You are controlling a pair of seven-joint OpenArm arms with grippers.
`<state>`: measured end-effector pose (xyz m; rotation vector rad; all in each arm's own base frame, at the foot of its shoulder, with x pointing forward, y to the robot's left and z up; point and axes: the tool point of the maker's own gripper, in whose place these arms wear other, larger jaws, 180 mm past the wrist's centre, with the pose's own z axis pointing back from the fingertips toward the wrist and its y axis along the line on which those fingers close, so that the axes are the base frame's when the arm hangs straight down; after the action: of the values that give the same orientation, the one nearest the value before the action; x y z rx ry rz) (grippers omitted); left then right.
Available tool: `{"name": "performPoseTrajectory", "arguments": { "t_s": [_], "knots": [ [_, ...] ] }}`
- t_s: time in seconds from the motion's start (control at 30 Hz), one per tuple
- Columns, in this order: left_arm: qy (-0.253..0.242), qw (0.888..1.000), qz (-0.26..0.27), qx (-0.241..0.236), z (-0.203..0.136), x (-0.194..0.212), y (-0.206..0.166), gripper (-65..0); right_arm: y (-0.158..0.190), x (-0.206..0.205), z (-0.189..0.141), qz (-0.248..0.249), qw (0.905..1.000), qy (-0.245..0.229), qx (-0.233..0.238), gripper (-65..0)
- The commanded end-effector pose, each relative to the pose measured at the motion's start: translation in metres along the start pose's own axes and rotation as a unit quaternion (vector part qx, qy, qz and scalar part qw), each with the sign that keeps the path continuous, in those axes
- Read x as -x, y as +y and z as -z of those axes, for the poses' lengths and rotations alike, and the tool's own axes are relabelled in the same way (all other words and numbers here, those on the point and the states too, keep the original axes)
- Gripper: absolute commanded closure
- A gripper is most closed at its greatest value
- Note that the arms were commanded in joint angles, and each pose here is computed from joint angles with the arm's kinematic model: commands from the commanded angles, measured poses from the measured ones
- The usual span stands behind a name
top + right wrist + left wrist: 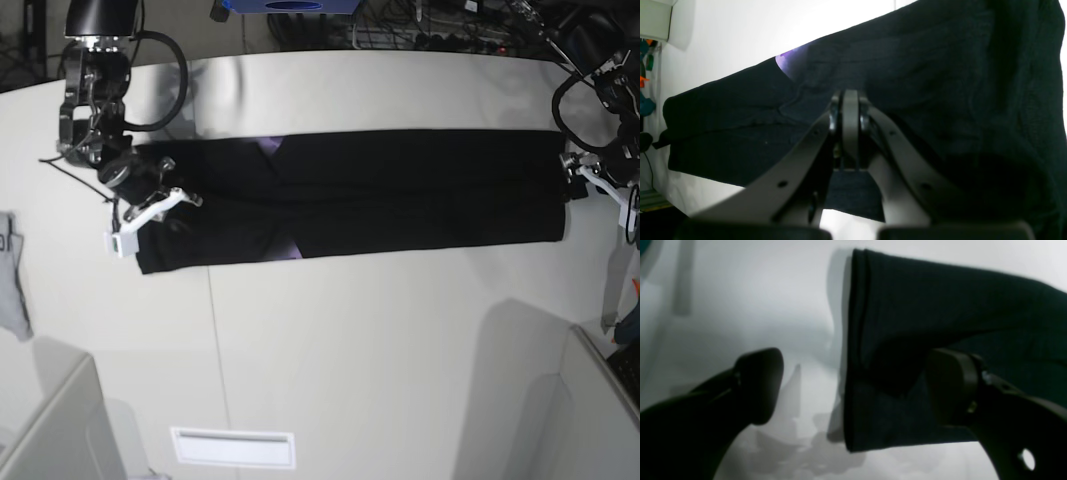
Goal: Fold the T-shirt properly
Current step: 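Grasp the strip's end with the left gripper and fold it toward the right gripper, then press the folded end flat with the left gripper and withdraw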
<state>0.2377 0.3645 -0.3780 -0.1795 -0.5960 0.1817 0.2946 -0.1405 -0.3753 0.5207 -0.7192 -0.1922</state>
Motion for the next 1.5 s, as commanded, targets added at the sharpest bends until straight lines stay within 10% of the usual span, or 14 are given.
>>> {"name": "performPoseTrajectory", "arguments": {
  "t_s": [0.0,0.27,0.57,1.03,1.27,1.47],
  "knots": [
    [-0.012,1.0,0.019,0.004,-0.002,-0.014,-0.002,-65.0,0.003,-0.014,-0.003,-0.011,0.9997,-0.021,-0.007,0.0],
    [0.019,0.999,0.023,0.042,0.028,0.007,-0.021,-61.5,0.003,-0.011,-0.004,-0.012,0.9997,-0.018,-0.006,0.0],
    [0.058,0.997,-0.017,0.05,0.041,0.036,-0.011,0.0,0.003,-0.01,-0.005,-0.013,0.9997,-0.017,-0.006,0.0],
    [-0.008,0.996,0.084,-0.041,-0.019,-0.027,0.032,0.0,0.003,-0.01,-0.004,-0.011,0.9998,-0.018,-0.008,0.0],
    [-0.077,0.984,0.16,-0.012,-0.036,-0.034,-0.076,0.0,0.009,-0.01,-0.002,-0.003,0.9997,-0.022,-0.014,0.0],
    [-0.031,0.987,0.142,0.063,-0.009,-0.012,-0.16,0.0,0.014,-0.009,0.0,0.003,0.9995,-0.023,-0.02,0.0]
  ]
}}
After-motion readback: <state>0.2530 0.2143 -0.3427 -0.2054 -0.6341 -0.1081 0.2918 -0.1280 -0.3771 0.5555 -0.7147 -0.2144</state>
